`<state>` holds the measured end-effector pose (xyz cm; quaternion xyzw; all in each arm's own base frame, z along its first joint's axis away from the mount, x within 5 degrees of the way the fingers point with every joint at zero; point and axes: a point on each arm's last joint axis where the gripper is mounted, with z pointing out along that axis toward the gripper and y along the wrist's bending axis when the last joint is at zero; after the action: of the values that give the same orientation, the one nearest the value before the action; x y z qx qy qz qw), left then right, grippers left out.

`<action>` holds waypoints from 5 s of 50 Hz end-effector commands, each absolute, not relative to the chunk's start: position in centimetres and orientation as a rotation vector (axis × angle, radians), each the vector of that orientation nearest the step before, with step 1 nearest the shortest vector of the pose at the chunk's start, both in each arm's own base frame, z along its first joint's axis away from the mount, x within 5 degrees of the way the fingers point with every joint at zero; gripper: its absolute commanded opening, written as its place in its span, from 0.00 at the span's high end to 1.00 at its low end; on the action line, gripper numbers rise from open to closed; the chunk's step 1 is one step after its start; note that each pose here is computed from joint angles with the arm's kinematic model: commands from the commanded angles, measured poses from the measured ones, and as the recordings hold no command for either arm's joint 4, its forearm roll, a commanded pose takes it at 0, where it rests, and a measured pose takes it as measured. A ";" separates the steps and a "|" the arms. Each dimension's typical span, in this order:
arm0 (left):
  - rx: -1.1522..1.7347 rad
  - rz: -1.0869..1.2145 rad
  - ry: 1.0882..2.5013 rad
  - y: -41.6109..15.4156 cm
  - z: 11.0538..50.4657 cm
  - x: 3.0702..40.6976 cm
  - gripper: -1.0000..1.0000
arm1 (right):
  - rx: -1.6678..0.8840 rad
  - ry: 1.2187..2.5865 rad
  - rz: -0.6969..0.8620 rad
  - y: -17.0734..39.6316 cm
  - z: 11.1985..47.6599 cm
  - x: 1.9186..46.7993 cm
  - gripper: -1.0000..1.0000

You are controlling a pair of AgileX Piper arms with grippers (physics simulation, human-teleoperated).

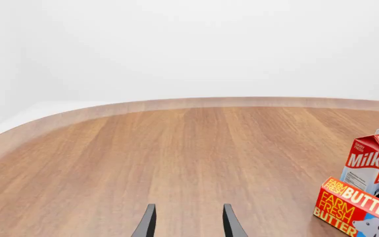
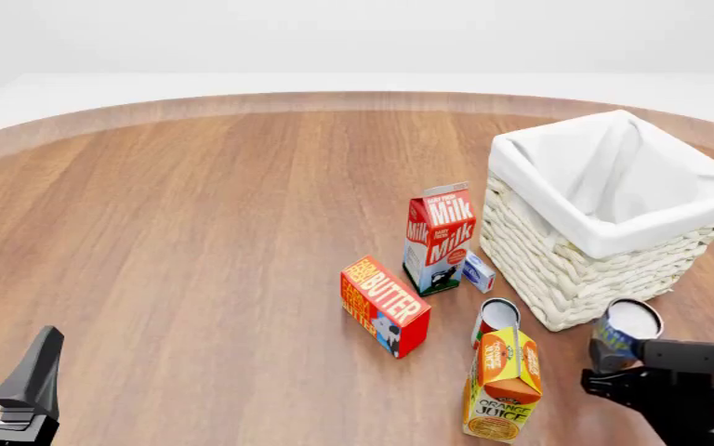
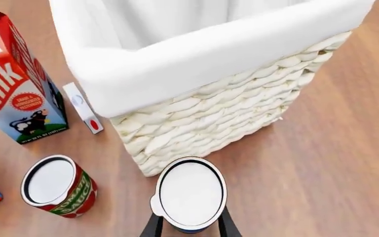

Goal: Pick up the alphabet soup, and put it in the basket.

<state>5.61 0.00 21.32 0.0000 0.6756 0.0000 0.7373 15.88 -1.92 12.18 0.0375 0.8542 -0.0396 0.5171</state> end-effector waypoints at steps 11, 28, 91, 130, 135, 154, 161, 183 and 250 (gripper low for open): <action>0.000 0.000 1.484 0.0 21.3 5.6 0.00 | 0.079 1.996 -0.098 -1.7 15.1 14.2 1.00; 0.000 0.000 1.484 0.0 21.3 5.6 0.00 | 0.038 1.951 -0.131 -1.5 17.1 12.3 1.00; 0.000 0.000 1.484 0.0 21.3 5.6 0.00 | -0.038 1.819 -0.148 -1.1 24.7 12.8 1.00; 0.000 0.000 1.484 0.0 21.3 5.6 0.00 | -0.115 1.776 -0.212 -1.2 30.4 15.1 1.00; 0.000 0.000 1.484 0.0 21.3 5.6 0.00 | -0.110 1.778 -0.212 -1.3 31.0 15.5 1.00; 0.000 0.000 1.484 0.0 21.3 5.6 0.00 | -0.075 1.752 -0.191 -1.5 34.6 17.0 1.00; 0.000 0.000 1.484 0.0 21.3 5.6 0.00 | -0.070 1.752 -0.187 -1.6 35.2 17.5 1.00; 0.000 0.000 1.484 0.0 21.3 5.6 0.00 | -0.093 1.774 -0.200 -1.7 37.7 19.3 1.00; 0.000 0.000 1.484 0.0 21.3 5.6 0.00 | -0.167 1.969 -0.211 -2.1 37.8 26.8 1.00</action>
<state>5.61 0.00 21.32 0.0000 0.6756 0.0000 0.7373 25.71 -1.86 37.73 -0.0766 0.8269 -0.0913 0.5496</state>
